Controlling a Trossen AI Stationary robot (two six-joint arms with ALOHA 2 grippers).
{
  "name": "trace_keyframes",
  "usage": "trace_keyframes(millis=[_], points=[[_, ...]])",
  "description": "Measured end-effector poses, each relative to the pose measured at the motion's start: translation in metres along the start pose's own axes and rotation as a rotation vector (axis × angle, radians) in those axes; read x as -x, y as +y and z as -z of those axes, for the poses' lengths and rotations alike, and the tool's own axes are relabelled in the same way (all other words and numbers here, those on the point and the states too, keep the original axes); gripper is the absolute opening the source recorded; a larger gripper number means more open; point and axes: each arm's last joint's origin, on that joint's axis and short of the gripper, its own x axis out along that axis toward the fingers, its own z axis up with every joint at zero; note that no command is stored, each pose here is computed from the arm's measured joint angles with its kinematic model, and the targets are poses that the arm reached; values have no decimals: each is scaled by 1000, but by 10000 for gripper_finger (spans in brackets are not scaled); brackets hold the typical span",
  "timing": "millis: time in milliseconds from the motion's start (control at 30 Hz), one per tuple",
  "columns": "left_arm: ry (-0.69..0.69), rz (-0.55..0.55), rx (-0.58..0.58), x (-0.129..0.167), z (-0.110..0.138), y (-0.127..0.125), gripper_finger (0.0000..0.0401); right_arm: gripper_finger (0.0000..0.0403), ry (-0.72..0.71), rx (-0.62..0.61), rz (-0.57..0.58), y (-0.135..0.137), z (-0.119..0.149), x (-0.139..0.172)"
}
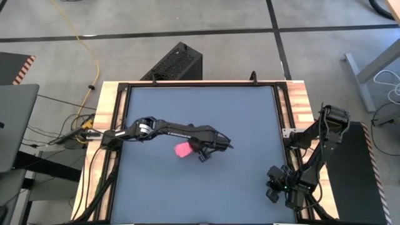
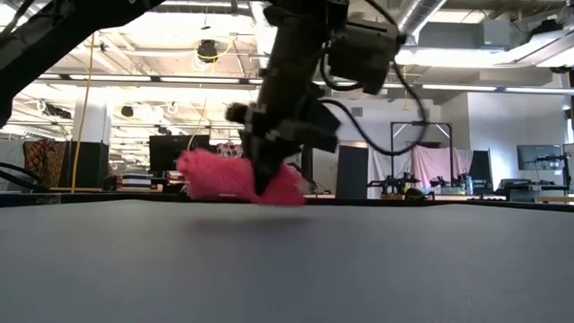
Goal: Roll towel
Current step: Move the pink towel to the left of the table
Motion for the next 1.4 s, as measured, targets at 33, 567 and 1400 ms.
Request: trace_keyframes(millis=[33, 567, 1400], points=[[9, -21, 19, 2, 1, 4, 14, 68, -3, 0, 0, 0, 0, 0], [-159, 41, 364, 68, -16, 98, 12, 68, -16, 4, 0, -1, 0, 0], [78, 284, 1115, -32, 195, 237, 14, 68, -48, -121, -30, 0, 0, 0]])
